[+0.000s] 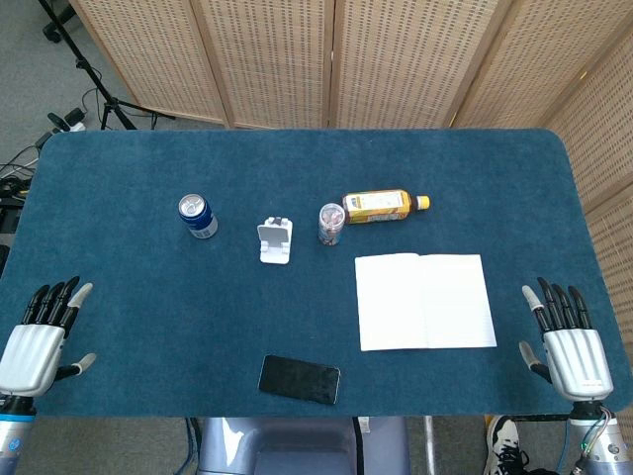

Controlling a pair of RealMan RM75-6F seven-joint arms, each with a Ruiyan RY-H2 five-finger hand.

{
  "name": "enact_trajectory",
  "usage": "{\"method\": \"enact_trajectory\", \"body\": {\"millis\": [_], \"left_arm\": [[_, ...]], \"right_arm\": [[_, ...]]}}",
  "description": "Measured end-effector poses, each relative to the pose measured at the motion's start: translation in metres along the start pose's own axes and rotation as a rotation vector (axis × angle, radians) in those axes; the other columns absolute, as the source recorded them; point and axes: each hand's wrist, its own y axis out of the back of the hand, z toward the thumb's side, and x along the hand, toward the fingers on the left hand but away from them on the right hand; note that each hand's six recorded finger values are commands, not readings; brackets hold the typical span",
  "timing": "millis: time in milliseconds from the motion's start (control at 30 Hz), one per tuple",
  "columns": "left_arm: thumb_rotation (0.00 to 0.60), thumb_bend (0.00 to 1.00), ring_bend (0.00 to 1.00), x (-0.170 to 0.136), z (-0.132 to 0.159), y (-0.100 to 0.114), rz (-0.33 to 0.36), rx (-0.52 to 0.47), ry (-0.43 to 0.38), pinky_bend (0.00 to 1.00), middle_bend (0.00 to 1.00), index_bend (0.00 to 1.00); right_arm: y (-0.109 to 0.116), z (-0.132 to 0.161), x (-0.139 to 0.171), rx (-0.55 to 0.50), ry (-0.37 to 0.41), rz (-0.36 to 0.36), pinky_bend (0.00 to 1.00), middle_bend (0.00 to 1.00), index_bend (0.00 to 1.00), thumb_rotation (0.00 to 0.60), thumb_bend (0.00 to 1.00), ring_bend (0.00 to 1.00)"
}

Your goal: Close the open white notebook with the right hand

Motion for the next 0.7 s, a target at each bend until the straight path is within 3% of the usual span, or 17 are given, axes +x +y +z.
{"method": "enact_trajectory", "body": {"millis": [700], "left_arm": [[0.6, 0.0, 0.0, -0.0013, -0.0001, 0.0041, 0.011, -0.008, -0.006, 0.0, 0.0, 0.0]], "right_arm": [[-0.0014, 0.003, -0.0012, 0.001, 0.0, 0.009, 0.0, 0.0, 0.0, 0.6, 0.36, 0.0]]}}
